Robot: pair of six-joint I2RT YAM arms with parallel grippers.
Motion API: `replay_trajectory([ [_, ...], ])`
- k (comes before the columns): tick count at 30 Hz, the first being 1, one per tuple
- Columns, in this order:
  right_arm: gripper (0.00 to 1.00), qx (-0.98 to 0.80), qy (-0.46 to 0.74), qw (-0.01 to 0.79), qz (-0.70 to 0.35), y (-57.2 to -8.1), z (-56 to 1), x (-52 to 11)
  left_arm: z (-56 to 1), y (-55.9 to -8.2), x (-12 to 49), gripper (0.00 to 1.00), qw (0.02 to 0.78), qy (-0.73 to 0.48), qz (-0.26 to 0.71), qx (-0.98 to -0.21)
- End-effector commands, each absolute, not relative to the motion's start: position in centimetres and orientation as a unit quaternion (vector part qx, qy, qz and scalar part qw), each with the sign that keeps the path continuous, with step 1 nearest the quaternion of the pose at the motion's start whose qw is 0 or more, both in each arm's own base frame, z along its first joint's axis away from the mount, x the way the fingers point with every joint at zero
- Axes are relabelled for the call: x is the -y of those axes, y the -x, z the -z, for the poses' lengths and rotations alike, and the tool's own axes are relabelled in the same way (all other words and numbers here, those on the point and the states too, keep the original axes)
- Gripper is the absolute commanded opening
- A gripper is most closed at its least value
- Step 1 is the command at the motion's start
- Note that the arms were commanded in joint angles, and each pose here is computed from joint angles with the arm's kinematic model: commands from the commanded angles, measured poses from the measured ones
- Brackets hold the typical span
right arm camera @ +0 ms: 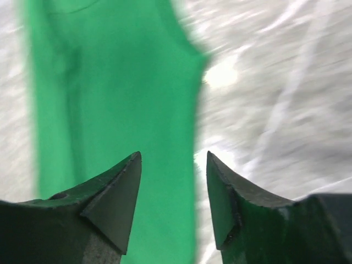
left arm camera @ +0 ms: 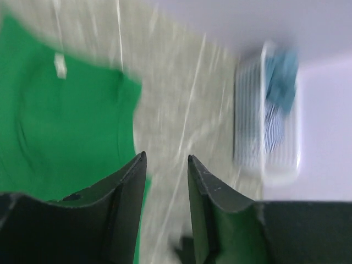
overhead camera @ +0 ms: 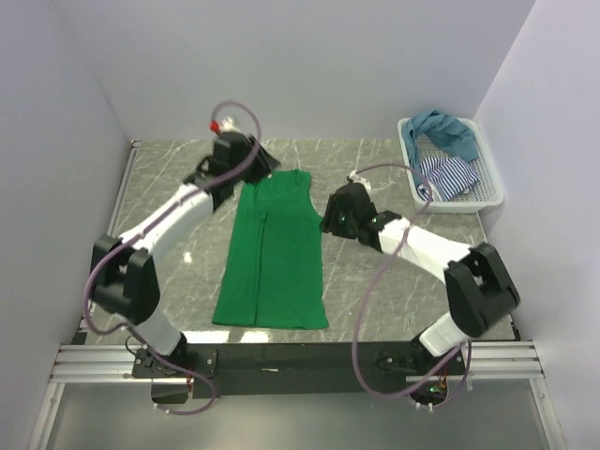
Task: Fold and stack the tank tops
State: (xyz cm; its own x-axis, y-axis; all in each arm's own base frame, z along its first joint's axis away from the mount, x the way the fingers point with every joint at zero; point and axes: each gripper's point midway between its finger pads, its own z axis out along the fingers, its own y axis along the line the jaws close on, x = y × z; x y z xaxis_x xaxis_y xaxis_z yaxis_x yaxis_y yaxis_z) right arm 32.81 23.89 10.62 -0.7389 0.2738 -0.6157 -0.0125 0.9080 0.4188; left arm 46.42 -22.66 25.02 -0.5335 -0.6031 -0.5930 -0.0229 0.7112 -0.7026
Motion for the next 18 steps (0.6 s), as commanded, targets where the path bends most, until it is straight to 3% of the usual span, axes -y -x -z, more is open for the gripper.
replay_trajectory([
  [1,0.56,-0.924,-0.047,0.339,-0.173,-35.7,-9.5,-22.3,-23.2,-40.5,25.0,0.41,0.421,0.174,0.326,-0.829],
  [8,0.55,-0.935,-0.049,0.315,-0.157,-39.6,-7.0,-22.0,-19.3,-28.7,29.5,0.38,0.373,0.091,0.345,-0.857],
  [18,0.51,-0.941,-0.063,0.291,-0.163,-41.5,-3.5,-22.9,-12.7,-18.3,34.0,0.40,0.298,-0.003,0.350,-0.888],
])
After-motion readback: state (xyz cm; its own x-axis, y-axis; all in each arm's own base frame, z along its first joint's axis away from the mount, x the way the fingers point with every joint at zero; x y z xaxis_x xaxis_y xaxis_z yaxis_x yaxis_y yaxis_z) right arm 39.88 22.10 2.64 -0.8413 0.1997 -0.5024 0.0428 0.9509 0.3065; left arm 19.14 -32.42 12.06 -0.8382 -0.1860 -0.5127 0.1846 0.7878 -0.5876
